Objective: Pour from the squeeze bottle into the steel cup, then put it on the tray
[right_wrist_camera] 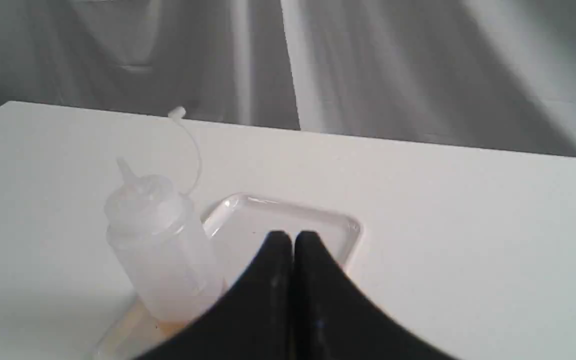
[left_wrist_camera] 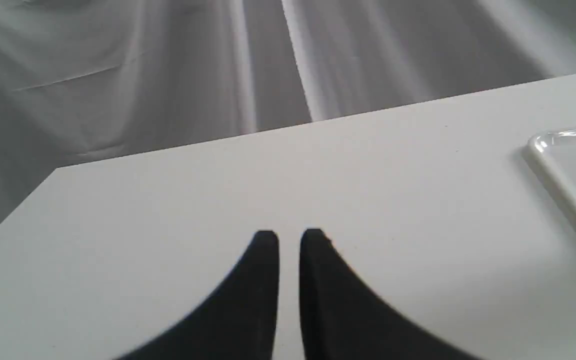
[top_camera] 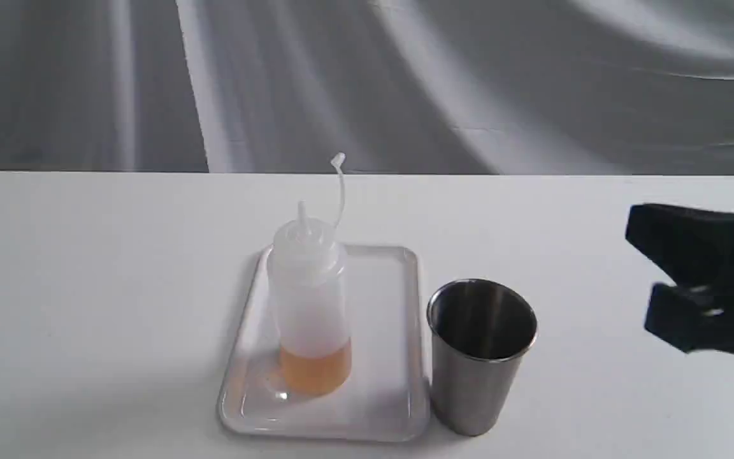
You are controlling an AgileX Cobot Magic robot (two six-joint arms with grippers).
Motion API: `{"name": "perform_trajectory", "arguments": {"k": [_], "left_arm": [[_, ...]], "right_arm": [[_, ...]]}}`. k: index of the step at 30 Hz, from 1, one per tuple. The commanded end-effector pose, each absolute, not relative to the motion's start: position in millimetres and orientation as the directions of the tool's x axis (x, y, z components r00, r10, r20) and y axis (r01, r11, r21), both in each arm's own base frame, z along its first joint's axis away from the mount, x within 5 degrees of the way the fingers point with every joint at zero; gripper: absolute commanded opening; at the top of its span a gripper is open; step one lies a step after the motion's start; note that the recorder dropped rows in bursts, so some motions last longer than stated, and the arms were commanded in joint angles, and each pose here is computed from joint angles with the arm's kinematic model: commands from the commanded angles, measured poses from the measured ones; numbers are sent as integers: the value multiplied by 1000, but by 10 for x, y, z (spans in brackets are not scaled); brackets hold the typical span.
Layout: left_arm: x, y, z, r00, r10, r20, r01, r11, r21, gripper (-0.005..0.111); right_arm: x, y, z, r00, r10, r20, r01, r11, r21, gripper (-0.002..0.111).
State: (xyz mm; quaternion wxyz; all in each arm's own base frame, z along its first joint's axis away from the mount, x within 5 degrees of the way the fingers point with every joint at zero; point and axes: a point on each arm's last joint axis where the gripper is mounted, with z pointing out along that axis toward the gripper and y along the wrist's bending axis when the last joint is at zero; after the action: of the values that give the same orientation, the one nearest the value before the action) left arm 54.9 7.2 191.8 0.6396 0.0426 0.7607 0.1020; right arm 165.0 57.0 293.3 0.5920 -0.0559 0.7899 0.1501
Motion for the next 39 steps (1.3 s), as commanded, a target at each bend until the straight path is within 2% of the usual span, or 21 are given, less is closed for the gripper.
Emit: {"name": "perform_trajectory", "arguments": {"k": [1, 13, 22, 29, 39], "left_arm": [[551, 71, 1918, -165, 189, -968, -69, 977, 202, 8], [551, 71, 1918, -165, 191, -968, -69, 977, 204, 8], [551, 71, 1918, -165, 191, -968, -69, 977, 204, 8], [551, 71, 1918, -165, 189, -968, -69, 977, 202, 8], [551, 71, 1918, -165, 191, -968, -69, 976, 204, 8]], "right_arm": [[1512, 495, 2823, -289, 107, -951, -291, 937, 194, 0], [1055, 208, 2540, -173, 173, -970, -192, 960, 206, 0], [990, 199, 2220, -246, 140, -959, -176, 967, 186, 0], [988, 173, 2196, -250, 137, -958, -148, 973, 178, 0], [824, 52, 2129, -187, 127, -974, -27, 991, 135, 0]]}}
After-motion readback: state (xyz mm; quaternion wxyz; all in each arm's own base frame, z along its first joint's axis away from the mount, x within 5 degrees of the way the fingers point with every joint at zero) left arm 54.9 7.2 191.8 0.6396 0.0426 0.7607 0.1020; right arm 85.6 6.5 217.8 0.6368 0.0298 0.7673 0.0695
